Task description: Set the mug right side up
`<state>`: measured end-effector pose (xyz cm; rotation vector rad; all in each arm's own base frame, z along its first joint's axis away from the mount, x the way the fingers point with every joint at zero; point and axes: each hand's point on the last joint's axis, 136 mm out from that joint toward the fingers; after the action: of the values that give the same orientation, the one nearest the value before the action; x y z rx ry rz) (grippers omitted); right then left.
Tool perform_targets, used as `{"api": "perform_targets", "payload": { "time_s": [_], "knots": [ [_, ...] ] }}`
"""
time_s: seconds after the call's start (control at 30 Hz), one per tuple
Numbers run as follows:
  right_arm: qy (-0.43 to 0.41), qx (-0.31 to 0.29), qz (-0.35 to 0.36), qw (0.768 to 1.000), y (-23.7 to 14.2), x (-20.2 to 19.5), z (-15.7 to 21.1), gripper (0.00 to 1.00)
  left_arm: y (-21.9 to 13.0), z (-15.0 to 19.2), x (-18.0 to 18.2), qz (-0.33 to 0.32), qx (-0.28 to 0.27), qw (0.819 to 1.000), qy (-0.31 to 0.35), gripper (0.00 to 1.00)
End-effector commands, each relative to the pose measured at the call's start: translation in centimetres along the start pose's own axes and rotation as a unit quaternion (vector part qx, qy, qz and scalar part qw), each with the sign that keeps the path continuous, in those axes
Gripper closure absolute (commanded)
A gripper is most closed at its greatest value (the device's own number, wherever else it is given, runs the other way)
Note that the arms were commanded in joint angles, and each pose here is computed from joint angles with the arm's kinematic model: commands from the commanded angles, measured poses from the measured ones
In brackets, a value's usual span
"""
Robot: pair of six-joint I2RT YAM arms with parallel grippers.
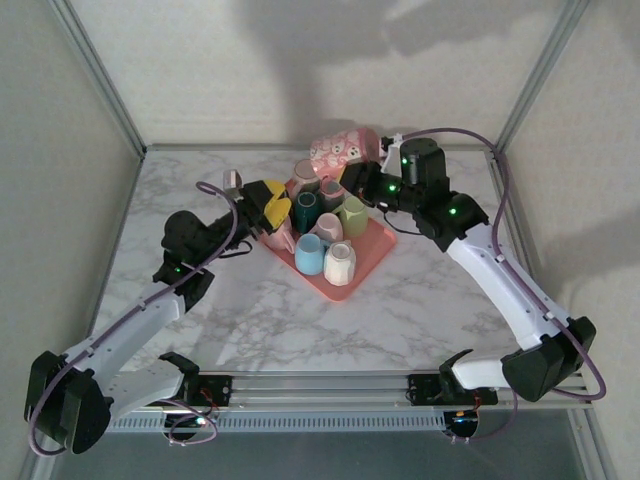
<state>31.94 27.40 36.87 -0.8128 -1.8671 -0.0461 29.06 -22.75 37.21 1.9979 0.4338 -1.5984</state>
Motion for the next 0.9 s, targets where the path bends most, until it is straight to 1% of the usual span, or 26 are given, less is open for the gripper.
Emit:
{"api": "perform_targets", "payload": {
  "time_s": [0.0, 0.13, 0.37, 0.43, 0.6, 0.77, 0.87],
  "knots": [
    [-0.021, -0.043, -0.109, 0.993, -1.1, 5.1, -2.3, 1.00, 0.5, 0.4, -0.8, 0.023, 0.005, 1.000, -0.002, 0.34],
    [-0.004, -0.034, -0.133, 0.991, -0.9, 5.8, -2.1, 1.00, 1.1, 0.7, 0.0, 0.018, 0.011, 1.000, 0.001, 0.33],
    [0.014, -0.015, -0.153, 0.988, -0.5, 6.4, -1.8, 1.00, 2.7, 0.6, 0.4, 0.016, 0.026, 0.999, 0.015, 0.33],
    [0.023, -0.007, -0.159, 0.987, -0.3, 6.4, -1.6, 1.00, 2.9, 0.3, 0.1, 0.024, 0.019, 0.999, 0.019, 0.33],
    [0.043, 0.012, -0.169, 0.985, 0.5, 6.2, -1.0, 1.00, 3.3, 0.0, -1.7, 0.052, 0.011, 0.998, 0.030, 0.35],
    [0.050, 0.023, -0.174, 0.983, 0.8, 6.2, -0.6, 1.00, 3.6, -0.1, -1.5, 0.058, 0.006, 0.998, 0.018, 0.41],
    [0.056, 0.028, -0.181, 0.982, 1.0, 6.3, -0.5, 1.00, 3.9, 0.1, -1.1, 0.056, 0.010, 0.998, 0.012, 0.42]
  ]
}}
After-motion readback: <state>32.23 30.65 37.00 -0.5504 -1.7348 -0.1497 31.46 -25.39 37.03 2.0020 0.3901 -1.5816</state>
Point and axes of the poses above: each hand's point on the last joint's axis, 136 mm out from that joint toward the fingers, its own y axis out along the fingers, its own x axis along the line the jaws close on, z = x × y, and after that the axes turned 2 degrees about y, right-handed
